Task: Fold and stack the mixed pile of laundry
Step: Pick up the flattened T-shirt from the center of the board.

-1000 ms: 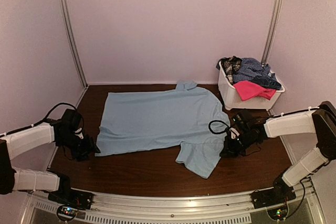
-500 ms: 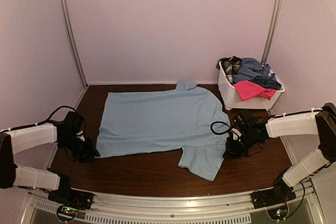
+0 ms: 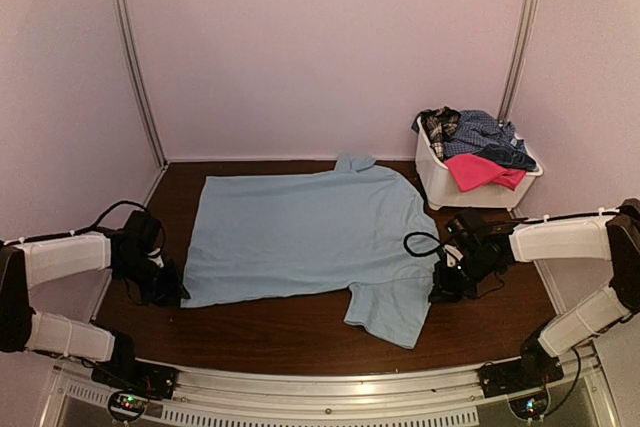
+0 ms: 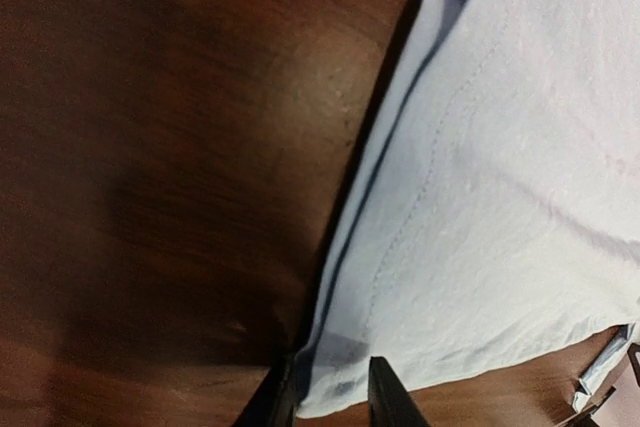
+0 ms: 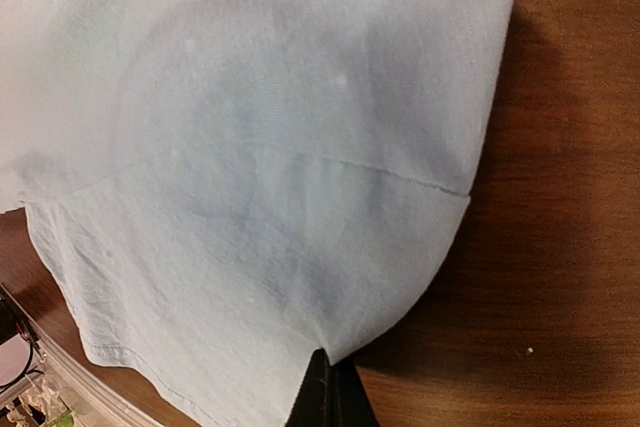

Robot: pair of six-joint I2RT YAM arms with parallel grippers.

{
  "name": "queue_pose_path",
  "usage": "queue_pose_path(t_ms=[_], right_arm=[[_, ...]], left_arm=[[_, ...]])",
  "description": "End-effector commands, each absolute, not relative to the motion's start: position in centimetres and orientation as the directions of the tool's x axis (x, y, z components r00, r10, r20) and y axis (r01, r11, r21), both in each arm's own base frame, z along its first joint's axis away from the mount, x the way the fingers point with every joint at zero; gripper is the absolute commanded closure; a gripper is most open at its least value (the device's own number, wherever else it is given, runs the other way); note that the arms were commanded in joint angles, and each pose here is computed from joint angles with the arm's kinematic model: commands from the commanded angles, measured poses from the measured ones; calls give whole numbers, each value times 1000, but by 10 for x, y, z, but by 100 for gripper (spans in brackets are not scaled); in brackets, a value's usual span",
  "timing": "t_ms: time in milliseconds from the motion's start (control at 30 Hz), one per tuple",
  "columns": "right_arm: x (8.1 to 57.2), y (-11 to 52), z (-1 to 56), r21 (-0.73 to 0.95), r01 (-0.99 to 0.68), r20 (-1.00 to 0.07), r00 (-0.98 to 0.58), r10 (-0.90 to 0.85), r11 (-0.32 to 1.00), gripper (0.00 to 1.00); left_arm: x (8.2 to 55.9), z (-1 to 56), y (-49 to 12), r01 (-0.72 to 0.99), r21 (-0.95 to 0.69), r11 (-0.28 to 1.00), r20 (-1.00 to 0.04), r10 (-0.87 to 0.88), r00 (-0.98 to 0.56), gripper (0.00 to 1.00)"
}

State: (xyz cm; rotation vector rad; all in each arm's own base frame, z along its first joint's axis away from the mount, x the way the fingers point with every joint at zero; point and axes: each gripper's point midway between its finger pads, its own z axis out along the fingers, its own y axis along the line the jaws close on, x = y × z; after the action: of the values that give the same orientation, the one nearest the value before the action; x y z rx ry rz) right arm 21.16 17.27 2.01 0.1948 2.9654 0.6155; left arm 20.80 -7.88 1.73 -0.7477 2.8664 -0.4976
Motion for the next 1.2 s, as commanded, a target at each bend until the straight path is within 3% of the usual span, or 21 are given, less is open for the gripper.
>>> queue_pose_path(t_ms=[0, 433, 633, 1167], right_arm=[[217, 172, 29, 396, 90, -114, -983, 147, 914, 100], [214, 173, 26, 407, 91, -105, -984, 145, 909, 100], [211, 172, 30, 410, 88, -105, -984, 143, 908, 100], [164, 168, 64, 547, 149, -54, -976, 213, 823, 100]], left_arm=[[188, 22, -77, -481, -337, 809, -11, -515, -857, 73], [181, 2, -80, -512, -357, 781, 16, -543, -840, 74], [175, 5, -84, -540, -381, 751, 47, -568, -822, 100], [153, 59, -77, -599, -377, 706, 55, -629, -775, 100]])
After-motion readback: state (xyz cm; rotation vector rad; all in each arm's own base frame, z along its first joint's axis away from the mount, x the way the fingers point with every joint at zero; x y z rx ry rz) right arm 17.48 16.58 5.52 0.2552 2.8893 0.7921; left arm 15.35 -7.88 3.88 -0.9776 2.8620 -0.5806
